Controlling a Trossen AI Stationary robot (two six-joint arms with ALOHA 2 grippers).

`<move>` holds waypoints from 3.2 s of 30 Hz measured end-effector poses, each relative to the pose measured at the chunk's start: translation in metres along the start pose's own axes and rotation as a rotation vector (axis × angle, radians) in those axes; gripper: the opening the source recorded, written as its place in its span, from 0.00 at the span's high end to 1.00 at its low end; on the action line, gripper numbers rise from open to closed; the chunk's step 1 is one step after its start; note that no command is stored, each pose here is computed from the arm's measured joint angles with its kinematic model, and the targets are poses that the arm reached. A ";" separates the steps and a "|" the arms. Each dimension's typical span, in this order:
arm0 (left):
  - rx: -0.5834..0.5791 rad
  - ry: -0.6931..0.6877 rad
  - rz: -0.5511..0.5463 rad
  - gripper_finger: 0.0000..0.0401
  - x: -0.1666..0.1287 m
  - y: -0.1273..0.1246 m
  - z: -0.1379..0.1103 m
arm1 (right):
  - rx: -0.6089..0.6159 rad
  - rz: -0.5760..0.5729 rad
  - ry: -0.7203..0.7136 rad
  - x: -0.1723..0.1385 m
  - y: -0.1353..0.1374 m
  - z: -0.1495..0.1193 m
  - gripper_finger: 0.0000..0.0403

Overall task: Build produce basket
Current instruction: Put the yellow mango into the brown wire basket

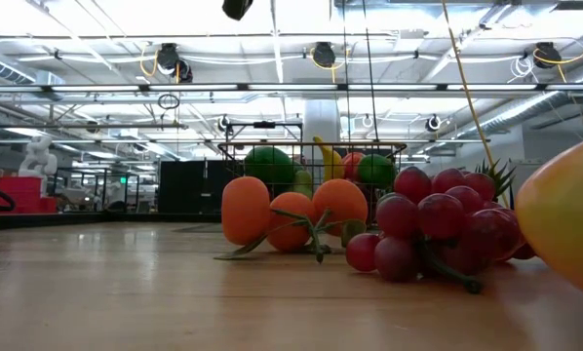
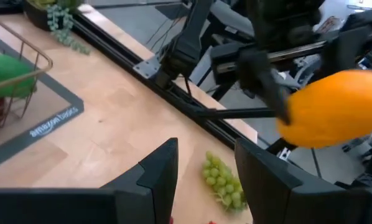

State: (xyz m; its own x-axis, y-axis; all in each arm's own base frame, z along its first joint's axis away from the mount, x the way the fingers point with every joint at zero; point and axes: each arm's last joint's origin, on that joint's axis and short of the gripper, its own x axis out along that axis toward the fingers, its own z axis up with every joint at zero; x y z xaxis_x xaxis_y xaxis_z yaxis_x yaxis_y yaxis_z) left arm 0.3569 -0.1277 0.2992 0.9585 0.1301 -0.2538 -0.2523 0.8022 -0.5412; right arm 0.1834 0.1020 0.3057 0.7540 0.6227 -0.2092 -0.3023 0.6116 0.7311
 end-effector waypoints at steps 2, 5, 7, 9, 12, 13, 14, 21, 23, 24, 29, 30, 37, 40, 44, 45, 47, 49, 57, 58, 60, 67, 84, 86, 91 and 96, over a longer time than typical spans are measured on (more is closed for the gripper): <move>0.004 -0.005 0.008 0.60 0.002 0.002 0.002 | -0.013 0.036 -0.059 0.000 0.004 0.005 0.36; 0.004 -0.011 0.018 0.60 0.004 0.006 0.005 | -0.028 0.064 -0.173 -0.001 0.010 0.013 0.35; 0.001 -0.015 0.023 0.60 0.005 0.007 0.006 | -0.055 0.081 -0.271 -0.003 0.015 0.019 0.35; -0.003 -0.018 0.027 0.60 0.005 0.009 0.007 | -0.091 0.089 -0.384 -0.006 0.020 0.026 0.35; -0.007 -0.019 0.027 0.60 0.005 0.009 0.008 | -0.154 0.073 -0.550 -0.011 0.026 0.035 0.35; -0.007 -0.018 0.026 0.60 0.005 0.008 0.007 | -0.176 0.069 -0.596 -0.013 0.027 0.037 0.35; -0.007 -0.018 0.026 0.60 0.005 0.008 0.007 | -0.195 0.061 -0.637 -0.015 0.029 0.039 0.35; -0.026 -0.043 0.004 0.60 0.006 0.006 0.010 | -0.271 -0.008 -0.773 -0.023 0.027 0.051 0.35; -0.036 -0.059 -0.004 0.60 0.006 0.007 0.013 | -0.283 -0.022 -0.793 -0.027 0.025 0.054 0.35; -0.041 -0.067 -0.007 0.60 0.007 0.007 0.014 | -0.298 -0.032 -0.803 -0.029 0.025 0.055 0.35; -0.060 -0.096 -0.018 0.60 0.008 0.008 0.019 | -0.506 -0.141 -0.852 -0.041 0.023 0.061 0.35; -0.063 -0.100 -0.021 0.60 0.009 0.008 0.020 | -0.566 -0.173 -0.858 -0.042 0.023 0.062 0.35; -0.071 -0.094 -0.050 0.60 0.010 0.009 0.023 | -0.962 -0.391 -0.873 -0.053 0.022 0.068 0.35; -0.074 -0.088 -0.056 0.60 0.010 0.009 0.023 | -1.093 -0.474 -0.854 -0.054 0.020 0.069 0.35; -0.088 -0.083 -0.065 0.60 0.009 0.006 0.021 | -1.163 -0.533 -0.832 -0.054 0.017 0.071 0.35; -0.094 -0.082 -0.066 0.60 0.009 0.006 0.021 | -1.169 -0.541 -0.826 -0.054 0.016 0.071 0.35; -0.099 -0.079 -0.070 0.60 0.008 0.005 0.020 | -1.170 -0.545 -0.822 -0.054 0.016 0.071 0.35; -0.098 -0.078 -0.071 0.60 0.008 0.005 0.019 | -1.150 -0.534 -0.831 -0.054 0.016 0.071 0.35; -0.099 -0.080 -0.071 0.60 0.008 0.005 0.020 | -0.937 -0.422 -0.868 -0.054 0.016 0.071 0.35; -0.096 -0.080 -0.071 0.60 0.008 0.004 0.020 | -0.890 -0.398 -0.874 -0.054 0.016 0.071 0.35; -0.093 -0.080 -0.072 0.60 0.008 0.004 0.020 | -0.788 -0.346 -0.888 -0.054 0.016 0.071 0.35; -0.099 -0.089 -0.079 0.60 0.007 0.004 0.020 | -0.389 -0.146 -0.922 -0.054 0.016 0.071 0.35; -0.155 -0.256 -0.162 0.60 0.004 -0.005 0.037 | 0.344 0.075 -0.821 -0.046 0.005 0.064 0.35; -0.151 -0.297 -0.152 0.60 0.003 -0.005 0.040 | 0.370 0.065 -0.807 -0.045 0.003 0.063 0.35; -0.149 -0.420 -0.173 0.51 0.001 -0.007 0.053 | 0.366 0.049 -0.799 -0.044 0.002 0.062 0.35; -0.321 -0.456 -0.197 0.27 0.004 0.004 0.070 | 0.367 0.049 -0.799 -0.044 0.002 0.062 0.35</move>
State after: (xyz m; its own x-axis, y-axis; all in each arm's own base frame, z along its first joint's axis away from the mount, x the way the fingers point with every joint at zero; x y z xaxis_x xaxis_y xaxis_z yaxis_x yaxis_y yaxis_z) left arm 0.3691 -0.0837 0.3521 0.9340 0.2906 0.2078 -0.0232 0.6297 -0.7765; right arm 0.1859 0.0454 0.3571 0.9690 0.0323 0.2450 -0.2426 0.3123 0.9185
